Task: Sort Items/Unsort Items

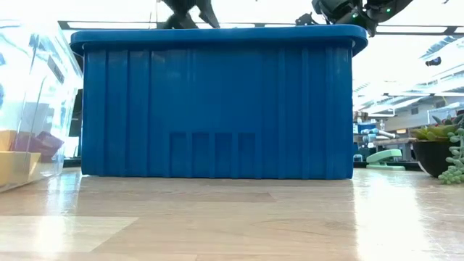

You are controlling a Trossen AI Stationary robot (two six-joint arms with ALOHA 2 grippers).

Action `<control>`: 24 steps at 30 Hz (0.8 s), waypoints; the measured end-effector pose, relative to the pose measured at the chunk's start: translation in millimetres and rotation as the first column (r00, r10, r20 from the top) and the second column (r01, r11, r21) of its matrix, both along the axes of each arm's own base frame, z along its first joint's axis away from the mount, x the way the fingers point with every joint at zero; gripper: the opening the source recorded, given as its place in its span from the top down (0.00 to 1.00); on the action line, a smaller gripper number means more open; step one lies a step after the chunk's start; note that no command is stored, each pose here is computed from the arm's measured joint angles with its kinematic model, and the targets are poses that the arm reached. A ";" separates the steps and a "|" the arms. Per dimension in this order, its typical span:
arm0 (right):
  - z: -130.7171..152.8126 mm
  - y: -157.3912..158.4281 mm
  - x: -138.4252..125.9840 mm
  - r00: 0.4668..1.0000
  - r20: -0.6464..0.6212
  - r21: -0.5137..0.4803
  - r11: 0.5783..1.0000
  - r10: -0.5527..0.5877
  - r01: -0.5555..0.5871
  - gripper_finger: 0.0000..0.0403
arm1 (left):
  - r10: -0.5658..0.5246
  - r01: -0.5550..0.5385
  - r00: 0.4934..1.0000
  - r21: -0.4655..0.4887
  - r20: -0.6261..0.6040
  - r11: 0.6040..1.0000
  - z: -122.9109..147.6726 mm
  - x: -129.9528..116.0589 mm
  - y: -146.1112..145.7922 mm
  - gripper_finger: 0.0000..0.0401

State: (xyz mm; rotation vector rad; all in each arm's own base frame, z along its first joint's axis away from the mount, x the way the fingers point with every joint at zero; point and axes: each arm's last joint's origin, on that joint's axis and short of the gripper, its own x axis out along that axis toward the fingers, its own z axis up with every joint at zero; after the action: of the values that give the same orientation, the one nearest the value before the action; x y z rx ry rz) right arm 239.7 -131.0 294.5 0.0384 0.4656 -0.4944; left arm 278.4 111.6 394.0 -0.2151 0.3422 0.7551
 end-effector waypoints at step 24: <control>-0.3 0.1 -0.1 1.000 0.005 0.015 1.000 -0.008 0.008 0.60 | 0.073 -0.150 0.904 -0.154 -0.421 0.977 -74.2 77.0 132.8 0.32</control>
State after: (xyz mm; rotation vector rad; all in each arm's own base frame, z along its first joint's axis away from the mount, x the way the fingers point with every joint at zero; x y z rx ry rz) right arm 239.6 -130.9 294.2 0.0562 0.4650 -0.4984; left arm 355.5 244.4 319.8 -0.2490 0.8120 0.8837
